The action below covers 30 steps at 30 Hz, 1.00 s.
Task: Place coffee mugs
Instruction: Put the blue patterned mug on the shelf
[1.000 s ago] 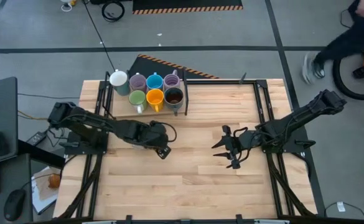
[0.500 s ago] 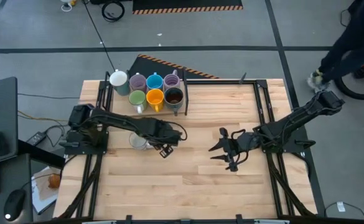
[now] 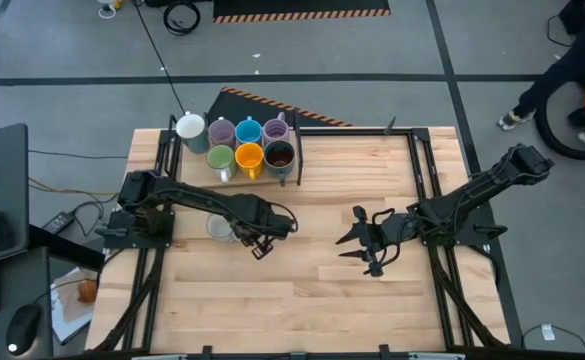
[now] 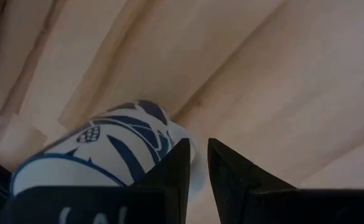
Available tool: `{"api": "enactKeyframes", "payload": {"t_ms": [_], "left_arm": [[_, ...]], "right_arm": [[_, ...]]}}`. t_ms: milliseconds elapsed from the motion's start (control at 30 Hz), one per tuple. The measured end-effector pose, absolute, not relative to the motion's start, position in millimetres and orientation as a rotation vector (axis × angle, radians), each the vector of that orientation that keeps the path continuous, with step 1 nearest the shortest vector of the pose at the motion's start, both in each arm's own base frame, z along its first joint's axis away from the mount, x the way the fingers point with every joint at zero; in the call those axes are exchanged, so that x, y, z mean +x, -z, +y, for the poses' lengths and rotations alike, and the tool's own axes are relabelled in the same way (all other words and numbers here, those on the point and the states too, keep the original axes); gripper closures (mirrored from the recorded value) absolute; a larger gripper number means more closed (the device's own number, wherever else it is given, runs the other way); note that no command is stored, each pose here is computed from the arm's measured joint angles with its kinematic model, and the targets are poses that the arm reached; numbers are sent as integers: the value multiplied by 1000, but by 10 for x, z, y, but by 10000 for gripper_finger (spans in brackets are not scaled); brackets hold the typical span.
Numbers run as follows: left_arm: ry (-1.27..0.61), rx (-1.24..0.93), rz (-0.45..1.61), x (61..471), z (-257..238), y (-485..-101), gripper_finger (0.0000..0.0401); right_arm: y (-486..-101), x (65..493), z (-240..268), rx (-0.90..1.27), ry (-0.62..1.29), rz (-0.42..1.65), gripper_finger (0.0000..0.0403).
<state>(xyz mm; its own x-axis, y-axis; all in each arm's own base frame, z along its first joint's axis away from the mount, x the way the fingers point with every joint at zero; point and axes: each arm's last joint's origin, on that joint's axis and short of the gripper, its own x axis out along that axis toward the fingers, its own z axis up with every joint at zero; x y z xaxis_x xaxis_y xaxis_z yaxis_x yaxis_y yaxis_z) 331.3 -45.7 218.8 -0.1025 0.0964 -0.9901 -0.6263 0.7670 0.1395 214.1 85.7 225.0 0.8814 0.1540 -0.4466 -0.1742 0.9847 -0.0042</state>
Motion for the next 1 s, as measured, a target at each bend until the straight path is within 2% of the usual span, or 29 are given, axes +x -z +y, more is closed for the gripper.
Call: {"api": "enactKeyframes", "payload": {"t_ms": [333,833,1000], "left_arm": [[-588,-462,1617,3248,-727,-2189,340],[-716,-491,1612,3021,-1268,-2195,351],[-711,-490,1508,3011,-1471,-2254,351]], "right_arm": [[-2251,2140,859,-43,-178,462,245],[-2250,2134,876,-106,-219,459,245],[-2252,2139,866,-154,-226,451,245]]}}
